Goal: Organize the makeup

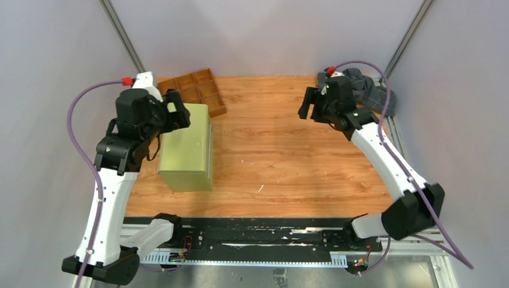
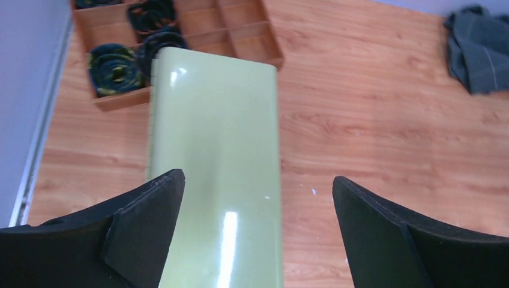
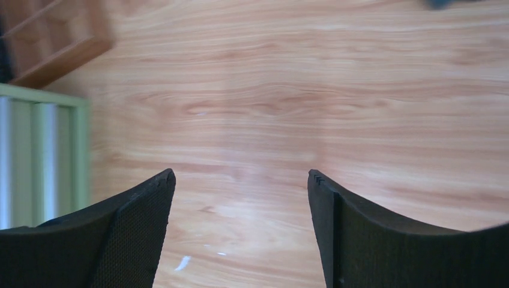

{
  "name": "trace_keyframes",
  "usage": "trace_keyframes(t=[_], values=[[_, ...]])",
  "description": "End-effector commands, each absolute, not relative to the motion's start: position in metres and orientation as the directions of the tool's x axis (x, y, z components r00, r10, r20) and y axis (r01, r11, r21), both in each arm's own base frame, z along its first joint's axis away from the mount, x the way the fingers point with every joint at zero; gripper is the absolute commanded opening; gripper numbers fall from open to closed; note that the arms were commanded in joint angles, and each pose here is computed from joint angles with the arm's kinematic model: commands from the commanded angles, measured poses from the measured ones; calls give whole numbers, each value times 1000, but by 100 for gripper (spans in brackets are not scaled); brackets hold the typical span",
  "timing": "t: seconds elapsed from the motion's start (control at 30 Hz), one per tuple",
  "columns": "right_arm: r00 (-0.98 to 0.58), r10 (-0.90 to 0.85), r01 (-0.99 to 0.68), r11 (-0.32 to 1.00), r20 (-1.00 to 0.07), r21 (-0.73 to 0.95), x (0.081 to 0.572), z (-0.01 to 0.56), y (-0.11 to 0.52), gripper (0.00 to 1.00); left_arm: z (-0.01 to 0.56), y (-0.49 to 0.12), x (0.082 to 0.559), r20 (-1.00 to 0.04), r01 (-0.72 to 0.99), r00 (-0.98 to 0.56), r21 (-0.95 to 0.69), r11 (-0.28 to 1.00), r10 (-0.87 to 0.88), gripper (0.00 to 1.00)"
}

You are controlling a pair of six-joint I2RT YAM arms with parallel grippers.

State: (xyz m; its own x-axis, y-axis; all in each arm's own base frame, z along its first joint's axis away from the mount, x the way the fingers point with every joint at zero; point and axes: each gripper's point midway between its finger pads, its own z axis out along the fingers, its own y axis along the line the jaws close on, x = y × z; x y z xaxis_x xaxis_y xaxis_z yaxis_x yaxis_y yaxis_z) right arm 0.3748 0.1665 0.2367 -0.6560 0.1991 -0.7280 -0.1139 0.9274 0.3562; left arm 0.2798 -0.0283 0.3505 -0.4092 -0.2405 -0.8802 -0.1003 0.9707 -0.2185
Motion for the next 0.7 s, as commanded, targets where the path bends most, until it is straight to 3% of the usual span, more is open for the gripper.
trace_keyframes(t=[0.0, 0.27, 0.43, 0.67], values=[[-581, 30, 155, 985, -814, -74, 342, 263, 54, 84, 347, -62, 279, -882, -55, -441, -156, 986, -164, 98], [-445, 35, 274, 957, -895, -99, 299, 305, 12, 86, 314, -154, 272, -858, 161, -513, -118, 980, -19, 98], [-415, 53, 308, 947, -908, -85, 285, 305, 2, 86, 308, -171, 263, -873, 254, -486, -192, 948, -47, 98], [-401, 67, 334, 939, -914, -78, 284, 302, -1, 84, 305, -160, 259, -895, 237, -440, -191, 952, -70, 98]])
